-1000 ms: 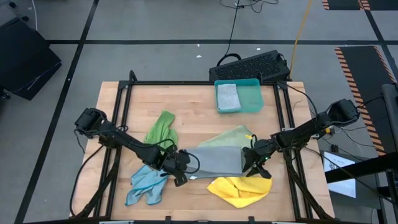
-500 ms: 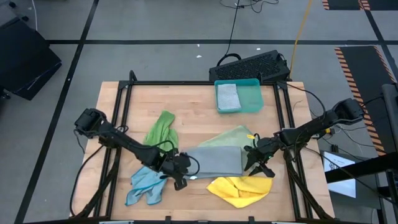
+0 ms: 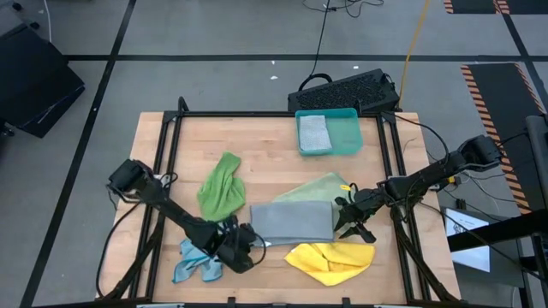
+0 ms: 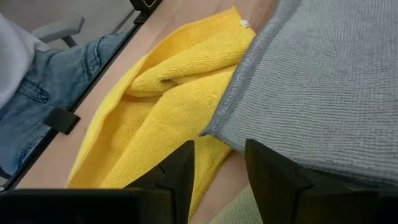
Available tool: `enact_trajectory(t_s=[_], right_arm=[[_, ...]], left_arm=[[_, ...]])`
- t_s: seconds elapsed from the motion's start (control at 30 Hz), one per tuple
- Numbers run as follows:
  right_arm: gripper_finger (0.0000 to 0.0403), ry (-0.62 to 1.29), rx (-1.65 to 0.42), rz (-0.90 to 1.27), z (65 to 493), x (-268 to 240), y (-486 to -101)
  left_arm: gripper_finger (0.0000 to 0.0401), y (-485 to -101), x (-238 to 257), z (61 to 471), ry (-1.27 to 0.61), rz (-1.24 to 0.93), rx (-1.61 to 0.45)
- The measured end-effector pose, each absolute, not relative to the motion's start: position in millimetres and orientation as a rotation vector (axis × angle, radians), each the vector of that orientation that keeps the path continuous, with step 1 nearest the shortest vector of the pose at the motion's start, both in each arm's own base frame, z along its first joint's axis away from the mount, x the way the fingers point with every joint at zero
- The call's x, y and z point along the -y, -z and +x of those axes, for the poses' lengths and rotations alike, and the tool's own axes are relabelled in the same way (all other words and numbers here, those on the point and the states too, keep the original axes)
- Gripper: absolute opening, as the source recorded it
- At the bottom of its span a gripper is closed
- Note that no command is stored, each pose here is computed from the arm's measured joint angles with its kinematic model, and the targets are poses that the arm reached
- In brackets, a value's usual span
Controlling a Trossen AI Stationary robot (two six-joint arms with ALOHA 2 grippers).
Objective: Fold microfiber towels
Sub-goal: Fold the gray microfiber cloth
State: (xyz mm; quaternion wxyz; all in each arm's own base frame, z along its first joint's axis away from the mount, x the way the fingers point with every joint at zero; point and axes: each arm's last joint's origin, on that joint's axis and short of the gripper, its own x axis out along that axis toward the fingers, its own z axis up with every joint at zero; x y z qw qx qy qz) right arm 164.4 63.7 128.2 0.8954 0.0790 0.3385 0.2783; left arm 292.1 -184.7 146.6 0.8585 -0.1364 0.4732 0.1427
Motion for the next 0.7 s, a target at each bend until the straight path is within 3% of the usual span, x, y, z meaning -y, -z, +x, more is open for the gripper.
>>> enact_trajectory(t_s=[0.17,0.3,0.53,0.7], right_arm=[[0.0132,-0.58,-0.697,0.157,165,-64,-128],[0.0132,-0.582,-0.692,0.142,165,-64,-128],[0.0132,-0.56,-0.689,0.148,166,-60,-128],[0.0132,-0.536,-0.687,0.157,167,-56,-128]], left_arm=[[0.0156,-129,185,292,-0.347,-0.192,-1.01],[0.0183,-120,187,292,-0.341,-0.064,-1.005],[0.0184,-117,189,286,-0.331,0.079,-1.017],[0.014,-116,189,286,-0.334,0.082,-1.022]])
